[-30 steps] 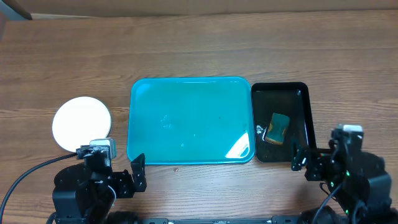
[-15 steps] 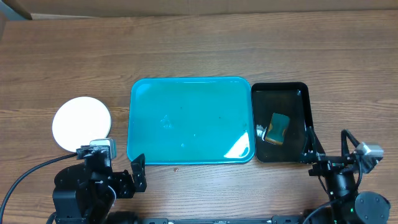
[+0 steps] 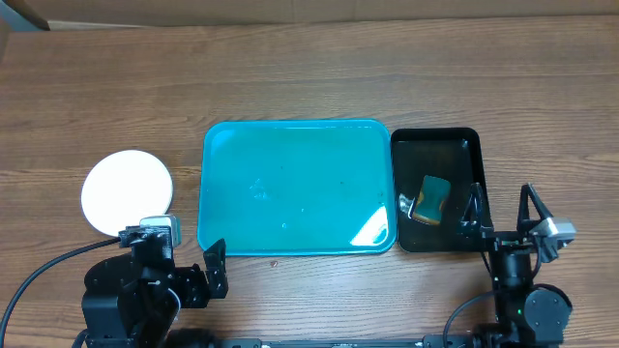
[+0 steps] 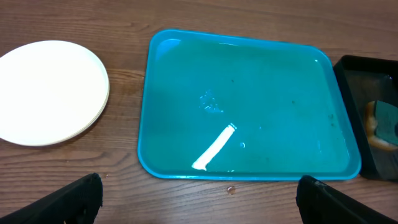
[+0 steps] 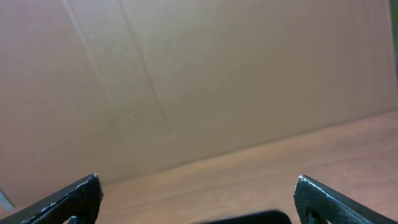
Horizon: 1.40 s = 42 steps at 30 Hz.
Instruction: Clean dirty plates on tray and stack at the side
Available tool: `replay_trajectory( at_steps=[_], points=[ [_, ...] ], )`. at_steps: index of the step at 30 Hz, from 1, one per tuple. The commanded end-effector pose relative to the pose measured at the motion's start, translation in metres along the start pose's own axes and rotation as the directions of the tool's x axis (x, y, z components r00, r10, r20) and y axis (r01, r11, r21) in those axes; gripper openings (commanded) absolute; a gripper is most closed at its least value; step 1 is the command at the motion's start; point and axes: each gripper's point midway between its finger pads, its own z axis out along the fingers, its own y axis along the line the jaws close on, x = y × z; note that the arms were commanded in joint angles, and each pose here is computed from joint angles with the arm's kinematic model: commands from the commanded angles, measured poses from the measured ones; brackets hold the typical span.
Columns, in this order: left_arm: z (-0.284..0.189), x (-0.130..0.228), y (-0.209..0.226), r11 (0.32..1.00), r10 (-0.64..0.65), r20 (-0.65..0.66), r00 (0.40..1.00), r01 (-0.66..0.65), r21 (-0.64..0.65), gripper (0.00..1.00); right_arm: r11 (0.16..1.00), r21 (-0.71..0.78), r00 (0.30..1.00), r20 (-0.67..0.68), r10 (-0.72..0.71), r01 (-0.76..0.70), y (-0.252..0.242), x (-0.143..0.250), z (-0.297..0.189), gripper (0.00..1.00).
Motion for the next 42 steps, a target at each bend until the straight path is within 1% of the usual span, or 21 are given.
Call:
replay_trajectory(
  at_steps=[1, 6, 7, 37, 40, 42],
  points=[
    [0.001, 0.001, -0.001, 1.0, 0.02, -0.001, 1.0, -0.02, 0.008, 1.0, 1.0, 0.019, 1.0, -0.025, -0.004, 0.005, -0.009, 0.018, 0.0, 1.0],
    [0.001, 0.001, -0.001, 1.0, 0.02, -0.001, 1.0, -0.02, 0.008, 1.0, 0.997, 0.073, 0.985, -0.172, 0.002, 0.011, -0.023, 0.054, -0.004, 1.0],
    [0.001, 0.001, -0.001, 1.0, 0.02, -0.001, 1.0, -0.02, 0.008, 1.0, 0.997, 0.074, 0.984, -0.178, 0.003, 0.011, -0.023, 0.056, -0.004, 1.0],
    [0.001, 0.001, -0.001, 1.0, 0.021, 0.0, 1.0, -0.021, 0.006, 1.0, 0.997, 0.075, 0.984, -0.178, 0.003, 0.011, -0.023, 0.056, -0.004, 1.0],
    [0.001, 0.003, 0.012, 0.998, 0.021, 0.001, 1.0, -0.02, -0.064, 1.0, 0.997, 0.075, 0.984, -0.178, 0.003, 0.011, -0.023, 0.056, -0.004, 1.0],
    [0.003, 0.005, 0.014, 0.997, 0.02, 0.004, 1.0, -0.02, -0.074, 1.0, 0.997, 0.075, 0.984, -0.178, 0.003, 0.011, -0.023, 0.056, -0.004, 1.0]
  ],
)
